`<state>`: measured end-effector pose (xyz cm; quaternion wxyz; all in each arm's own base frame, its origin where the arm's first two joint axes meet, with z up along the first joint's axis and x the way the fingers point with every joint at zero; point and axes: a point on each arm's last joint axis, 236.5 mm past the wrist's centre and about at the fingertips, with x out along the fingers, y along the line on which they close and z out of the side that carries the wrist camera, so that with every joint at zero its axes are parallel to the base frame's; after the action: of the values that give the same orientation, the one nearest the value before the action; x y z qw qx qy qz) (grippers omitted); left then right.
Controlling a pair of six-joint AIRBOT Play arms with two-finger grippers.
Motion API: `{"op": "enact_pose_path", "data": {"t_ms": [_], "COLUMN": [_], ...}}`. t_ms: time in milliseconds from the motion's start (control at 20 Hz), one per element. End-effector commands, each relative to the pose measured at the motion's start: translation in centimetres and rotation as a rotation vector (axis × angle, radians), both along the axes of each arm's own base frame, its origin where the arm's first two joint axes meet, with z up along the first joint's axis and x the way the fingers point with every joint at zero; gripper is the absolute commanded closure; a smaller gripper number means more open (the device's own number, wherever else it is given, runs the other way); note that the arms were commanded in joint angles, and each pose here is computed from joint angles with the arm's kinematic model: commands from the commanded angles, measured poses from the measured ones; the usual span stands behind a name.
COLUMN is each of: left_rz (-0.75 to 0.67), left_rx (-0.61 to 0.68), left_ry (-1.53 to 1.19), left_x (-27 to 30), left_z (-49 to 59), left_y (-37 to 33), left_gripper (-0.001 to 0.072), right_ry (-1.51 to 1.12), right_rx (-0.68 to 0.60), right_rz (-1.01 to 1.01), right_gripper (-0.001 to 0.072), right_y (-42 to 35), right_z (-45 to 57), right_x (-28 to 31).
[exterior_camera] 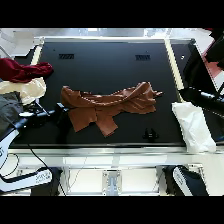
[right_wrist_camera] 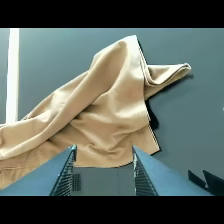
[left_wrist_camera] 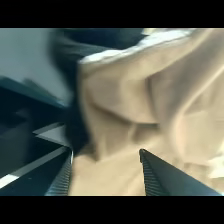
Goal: Fold the shirts.
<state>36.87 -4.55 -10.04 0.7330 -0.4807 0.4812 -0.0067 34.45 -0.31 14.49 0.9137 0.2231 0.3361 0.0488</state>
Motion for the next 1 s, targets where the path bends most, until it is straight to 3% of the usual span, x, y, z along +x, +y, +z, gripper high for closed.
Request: {"op": "enact_pose_path", "data": {"t_ms": [0, 50, 150, 200, 350, 450, 650, 700, 800, 950], "left_rz": [0.016, 0.002, -0.014, -0.012, -0.025, -0.039, -0.081, -0.087, -0.09, -0.093], "left_rx": [-0.049, -0.043, -0.037, -0.039, -0.046, -0.048, 0.013, 0.023, 0.026, 0.027], "left_ry": [-0.033, -0.049, -0.063, -0.066, -0.094, -0.139, -0.237, -0.256, -0.281, -0.289], "left_x": [1.2, 1.3, 1.5, 1.6, 1.7, 1.9, 1.9, 1.9, 2.0, 1.9], "left_z": [-0.7, -0.5, -0.3, -0.2, 1.0, 2.8, 6.4, 7.0, 8.0, 8.4], "left_y": [-1.3, -1.6, -1.9, -1.9, -2.2, -2.5, -2.4, -2.3, -2.4, -2.5], "left_gripper": [0.0252, 0.034, 0.0615, 0.07, 0.07, 0.07, 0.07, 0.07, 0.07, 0.0701], "right_ry": [0.002, 0.01, 0.015, 0.023, 0.099, 0.179, 0.268, 0.295, 0.338, 0.345], "right_rx": [0.009, 0.01, 0.011, 0.013, 0.028, 0.126, 0.648, 0.723, 0.767, 0.696], "right_rz": [0.012, 0.017, 0.021, 0.027, 0.058, 0.022, -0.24, -0.314, -0.447, -0.451], "right_gripper": [0.0308, 0.0308, 0.0309, 0.0309, 0.0311, 0.0311, 0.0312, 0.0321, 0.0355, 0.0354], "right_y": [0.5, 0.6, 0.7, 0.8, 1.6, 2.3, 5.8, 6.0, 5.6, 5.8], "right_z": [0.1, 0.0, -0.1, -0.2, -2.0, -5.6, -14.2, -16.4, -20.3, -22.5], "right_x": [-0.6, -0.8, -0.8, -1.0, -2.3, -3.1, -3.5, -3.9, -4.5, -3.0]}}
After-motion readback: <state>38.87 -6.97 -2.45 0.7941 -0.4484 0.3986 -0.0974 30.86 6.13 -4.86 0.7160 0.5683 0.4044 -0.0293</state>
